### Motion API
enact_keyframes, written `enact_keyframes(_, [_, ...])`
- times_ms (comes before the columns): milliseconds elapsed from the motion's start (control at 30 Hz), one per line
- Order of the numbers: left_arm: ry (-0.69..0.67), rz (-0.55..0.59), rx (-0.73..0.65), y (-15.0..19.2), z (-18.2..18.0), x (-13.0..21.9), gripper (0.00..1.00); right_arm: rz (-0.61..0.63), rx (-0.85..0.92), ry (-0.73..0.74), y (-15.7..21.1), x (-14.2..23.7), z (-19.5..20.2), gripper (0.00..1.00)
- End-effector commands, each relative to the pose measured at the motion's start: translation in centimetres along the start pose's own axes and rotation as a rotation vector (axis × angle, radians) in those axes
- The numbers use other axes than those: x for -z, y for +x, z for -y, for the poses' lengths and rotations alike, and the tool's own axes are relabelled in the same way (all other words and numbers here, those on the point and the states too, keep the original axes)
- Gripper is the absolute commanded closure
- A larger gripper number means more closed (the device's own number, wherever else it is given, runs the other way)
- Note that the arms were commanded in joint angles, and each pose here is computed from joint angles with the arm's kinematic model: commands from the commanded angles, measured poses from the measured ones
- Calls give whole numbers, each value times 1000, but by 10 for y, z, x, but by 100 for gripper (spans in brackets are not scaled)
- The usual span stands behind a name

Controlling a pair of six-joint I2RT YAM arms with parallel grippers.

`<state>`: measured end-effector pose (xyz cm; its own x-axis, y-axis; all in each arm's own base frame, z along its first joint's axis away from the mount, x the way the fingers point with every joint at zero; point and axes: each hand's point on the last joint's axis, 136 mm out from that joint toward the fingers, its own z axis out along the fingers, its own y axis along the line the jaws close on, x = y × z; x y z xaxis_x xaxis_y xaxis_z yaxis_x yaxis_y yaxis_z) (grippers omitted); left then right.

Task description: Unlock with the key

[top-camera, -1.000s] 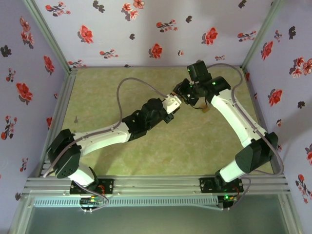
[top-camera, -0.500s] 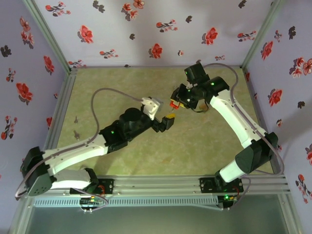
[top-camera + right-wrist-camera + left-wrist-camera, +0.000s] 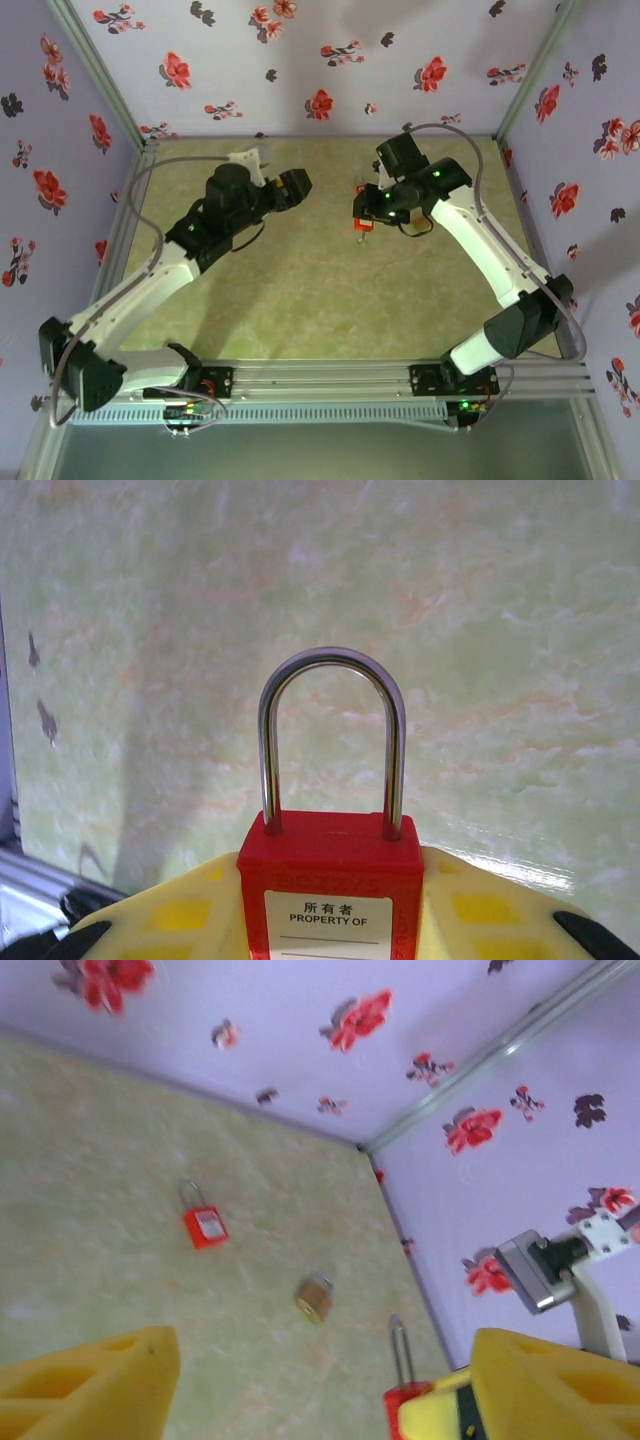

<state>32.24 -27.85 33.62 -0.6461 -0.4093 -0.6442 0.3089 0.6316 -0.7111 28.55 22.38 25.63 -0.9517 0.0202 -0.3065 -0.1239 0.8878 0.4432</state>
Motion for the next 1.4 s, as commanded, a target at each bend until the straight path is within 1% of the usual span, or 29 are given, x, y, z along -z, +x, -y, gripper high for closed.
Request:
enact_keyframes(0, [16, -209, 215, 34, 3, -19, 33, -18, 216, -79, 16, 25, -22, 100])
enact_keyframes(67, [33, -264, 279, 46, 5, -29, 37, -34, 274, -100, 24, 29, -27, 100])
enact_keyframes(133, [29, -293, 313, 56, 3, -36, 40, -52, 300, -126, 29, 31, -32, 100])
enact_keyframes(233, [48, -311, 354, 64, 5, -43, 42, -80, 321, -167, 36, 33, -38, 100])
enact_keyframes(333, [81, -331, 395, 71, 10, -49, 43, -97, 335, -183, 40, 33, -42, 100])
enact_keyframes(467, [89, -365, 440, 84, 11, -55, 46, -116, 358, -195, 45, 32, -48, 100])
enact_keyframes(600, [99, -384, 466, 91, 11, -57, 49, -127, 367, -170, 46, 27, -45, 100])
enact_keyframes(933, [118, -452, 502, 107, 19, -55, 64, -139, 365, -120, 44, 18, -39, 100])
enact_keyframes(1267, [126, -506, 526, 120, 22, -42, 66, -157, 360, -75, 41, 7, -31, 100])
enact_keyframes(1367, [121, -512, 531, 124, 20, -42, 69, -159, 355, -80, 40, 4, -32, 100])
